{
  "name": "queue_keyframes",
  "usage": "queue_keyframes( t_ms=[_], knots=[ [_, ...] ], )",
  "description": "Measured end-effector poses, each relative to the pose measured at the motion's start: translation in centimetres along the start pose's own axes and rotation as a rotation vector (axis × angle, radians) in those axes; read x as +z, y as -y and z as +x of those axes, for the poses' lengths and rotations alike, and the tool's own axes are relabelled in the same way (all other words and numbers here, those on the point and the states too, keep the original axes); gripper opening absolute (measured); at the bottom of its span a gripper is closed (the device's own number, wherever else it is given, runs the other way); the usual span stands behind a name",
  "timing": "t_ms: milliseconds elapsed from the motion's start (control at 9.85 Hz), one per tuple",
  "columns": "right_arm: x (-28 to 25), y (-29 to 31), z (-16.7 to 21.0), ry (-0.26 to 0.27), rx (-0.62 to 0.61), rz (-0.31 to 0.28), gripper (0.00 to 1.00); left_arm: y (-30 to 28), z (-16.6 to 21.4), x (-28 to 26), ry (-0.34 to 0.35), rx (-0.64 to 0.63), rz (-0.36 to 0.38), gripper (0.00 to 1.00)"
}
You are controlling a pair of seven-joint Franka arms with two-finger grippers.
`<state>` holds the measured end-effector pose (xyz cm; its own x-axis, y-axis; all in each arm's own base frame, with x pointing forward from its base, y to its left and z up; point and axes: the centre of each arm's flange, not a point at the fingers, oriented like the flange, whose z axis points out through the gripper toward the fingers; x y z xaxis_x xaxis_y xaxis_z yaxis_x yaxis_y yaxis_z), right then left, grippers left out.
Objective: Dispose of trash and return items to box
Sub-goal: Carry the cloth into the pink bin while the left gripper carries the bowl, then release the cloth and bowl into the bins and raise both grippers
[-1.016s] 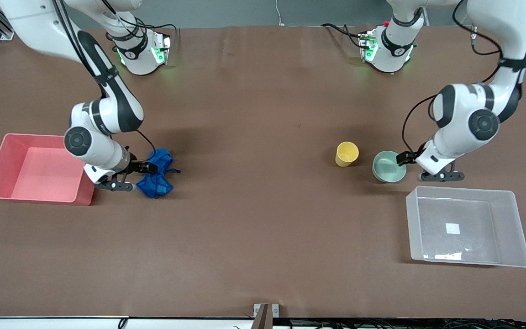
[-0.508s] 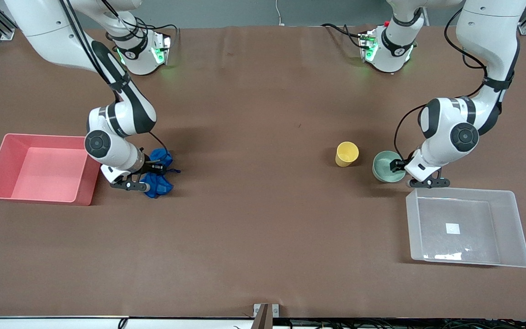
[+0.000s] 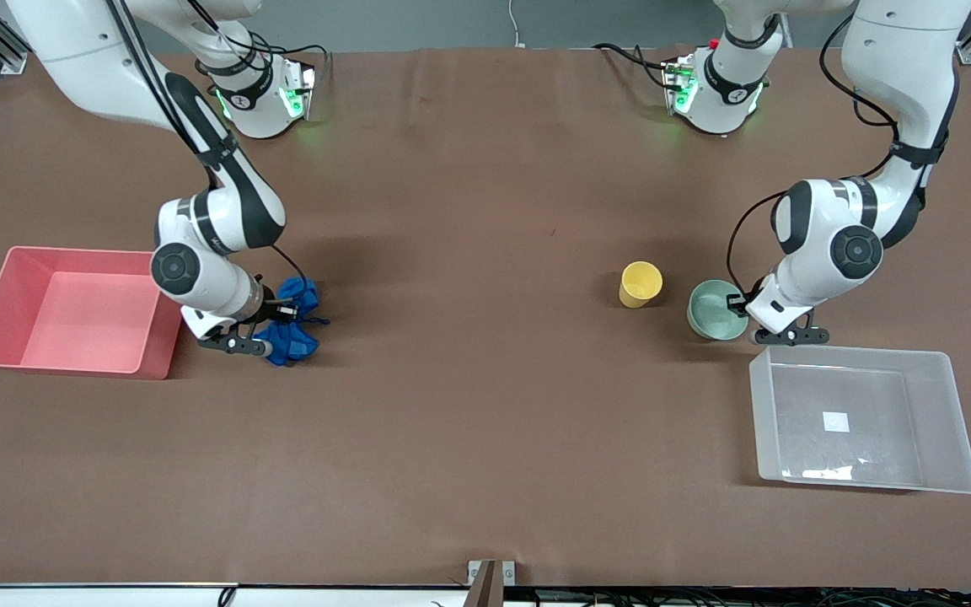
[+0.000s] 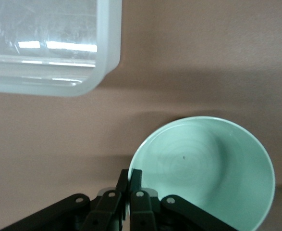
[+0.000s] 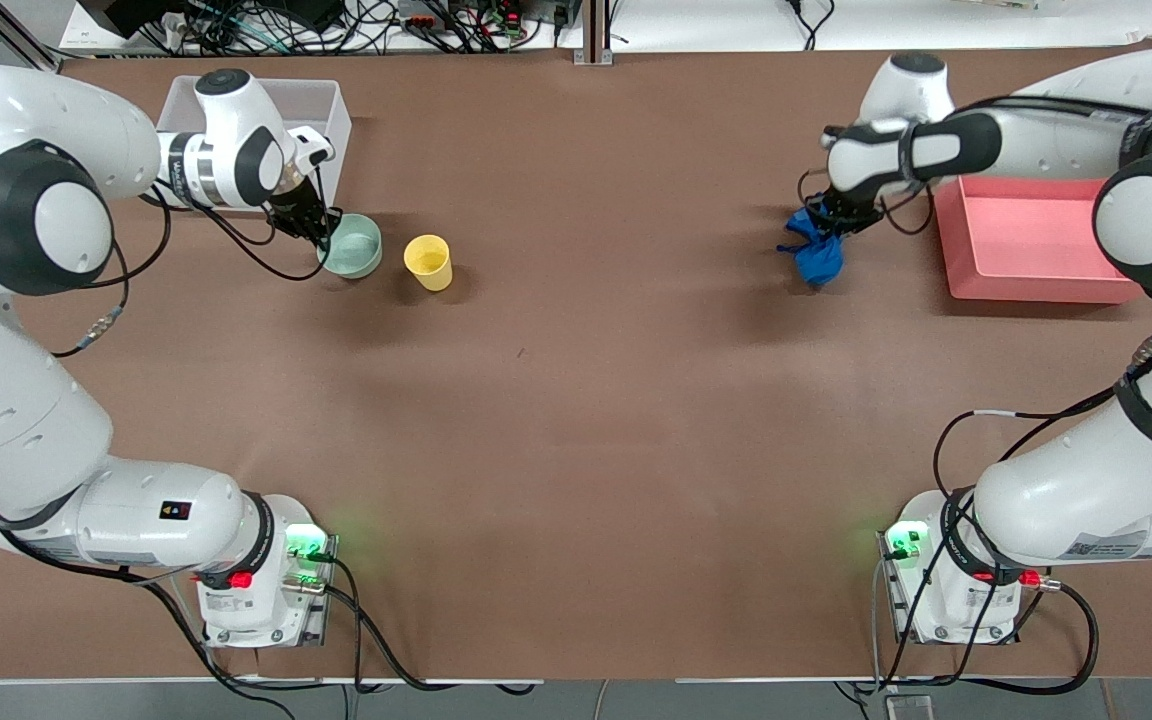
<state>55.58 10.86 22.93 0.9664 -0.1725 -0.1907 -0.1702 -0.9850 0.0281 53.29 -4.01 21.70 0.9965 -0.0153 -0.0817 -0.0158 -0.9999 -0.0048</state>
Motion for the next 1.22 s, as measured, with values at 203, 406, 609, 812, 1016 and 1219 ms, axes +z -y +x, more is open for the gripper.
queue_keyframes(
  t_ms=[203,406,609,812,1016,1219],
  knots=[
    [-9.5,-0.5,1.5,0.04,0.023,-0.033,0.14,0.2,-0.3,-5.0,0.018,-0.002,-0.001,0.03],
    [-18.3,-4.9,2.3,0.007,0.002,-0.039,0.14,0.6,-0.6,-14.1,0.011,-0.009,-0.004,0.03],
    [-23.5,-15.4,2.9,-0.03,-0.101,-0.046,0.14,2.1,1.8,-20.7,-0.068,-0.032,-0.008,0.03],
    [-23.6,-27.4,3.0,-0.039,-0.194,-0.069,0.14,5.1,7.1,-21.0,-0.108,-0.062,0.001,0.03],
    [-20.1,-34.8,3.2,-0.082,-0.264,-0.105,0.14,8.3,12.1,-18.7,-0.118,-0.084,-0.015,0.03],
    [-12.5,-36.2,3.2,-0.103,-0.273,-0.106,0.13,12.0,14.5,-16.9,-0.127,-0.098,-0.023,0.03]
  ],
)
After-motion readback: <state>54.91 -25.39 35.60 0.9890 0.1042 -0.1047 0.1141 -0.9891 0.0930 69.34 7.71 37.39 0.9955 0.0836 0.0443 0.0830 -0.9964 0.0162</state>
